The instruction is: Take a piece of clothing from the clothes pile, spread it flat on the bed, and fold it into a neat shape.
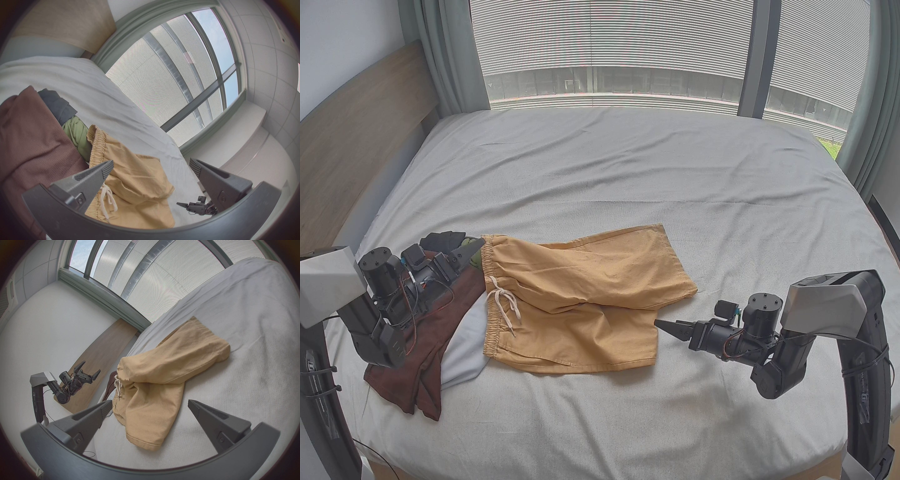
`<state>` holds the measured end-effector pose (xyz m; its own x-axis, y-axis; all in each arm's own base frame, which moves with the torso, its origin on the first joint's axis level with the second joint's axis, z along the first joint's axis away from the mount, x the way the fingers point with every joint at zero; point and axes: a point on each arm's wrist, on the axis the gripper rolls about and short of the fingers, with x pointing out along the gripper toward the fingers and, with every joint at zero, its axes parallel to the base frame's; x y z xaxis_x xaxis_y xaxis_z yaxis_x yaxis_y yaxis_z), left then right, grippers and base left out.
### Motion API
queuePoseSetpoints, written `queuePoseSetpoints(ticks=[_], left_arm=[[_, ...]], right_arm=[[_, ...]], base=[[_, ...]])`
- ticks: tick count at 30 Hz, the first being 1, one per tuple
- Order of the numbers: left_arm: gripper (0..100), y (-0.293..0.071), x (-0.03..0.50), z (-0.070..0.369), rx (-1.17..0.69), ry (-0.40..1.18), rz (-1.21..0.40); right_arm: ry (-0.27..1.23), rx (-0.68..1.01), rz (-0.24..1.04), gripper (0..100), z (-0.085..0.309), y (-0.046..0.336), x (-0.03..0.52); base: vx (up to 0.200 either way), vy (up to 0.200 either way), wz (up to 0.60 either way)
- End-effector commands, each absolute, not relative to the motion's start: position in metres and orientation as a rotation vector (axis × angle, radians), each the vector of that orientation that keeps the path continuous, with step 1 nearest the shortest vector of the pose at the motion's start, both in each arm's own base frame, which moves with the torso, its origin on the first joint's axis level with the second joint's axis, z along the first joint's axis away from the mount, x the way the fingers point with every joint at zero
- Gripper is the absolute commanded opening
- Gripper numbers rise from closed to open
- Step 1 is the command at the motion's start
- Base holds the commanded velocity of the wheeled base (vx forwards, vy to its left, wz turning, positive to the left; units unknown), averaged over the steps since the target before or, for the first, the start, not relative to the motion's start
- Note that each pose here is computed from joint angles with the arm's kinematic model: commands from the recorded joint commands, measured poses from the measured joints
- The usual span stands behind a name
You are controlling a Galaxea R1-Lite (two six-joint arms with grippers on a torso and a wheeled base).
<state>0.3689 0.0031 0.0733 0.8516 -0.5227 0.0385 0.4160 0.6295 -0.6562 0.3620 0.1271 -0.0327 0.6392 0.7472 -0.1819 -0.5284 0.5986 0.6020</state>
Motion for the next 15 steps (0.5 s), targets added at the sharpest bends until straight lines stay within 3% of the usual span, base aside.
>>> queuePoseSetpoints(ticks=[1, 15], left_arm=[[100, -0.004, 0.362, 0.068, -0.639, 0.18, -0.565], [100, -0.019, 0.355, 0.061, -0.493, 0.181, -0.602]], right_arm=[[0.482, 0.535, 0.757, 100, -0.051, 0.135, 0.361], [0.519, 0.528, 0.76, 100, -0.069, 0.149, 0.358]], base=[[0.0, 0.0, 0.0], [0.0, 0.0, 0.0]])
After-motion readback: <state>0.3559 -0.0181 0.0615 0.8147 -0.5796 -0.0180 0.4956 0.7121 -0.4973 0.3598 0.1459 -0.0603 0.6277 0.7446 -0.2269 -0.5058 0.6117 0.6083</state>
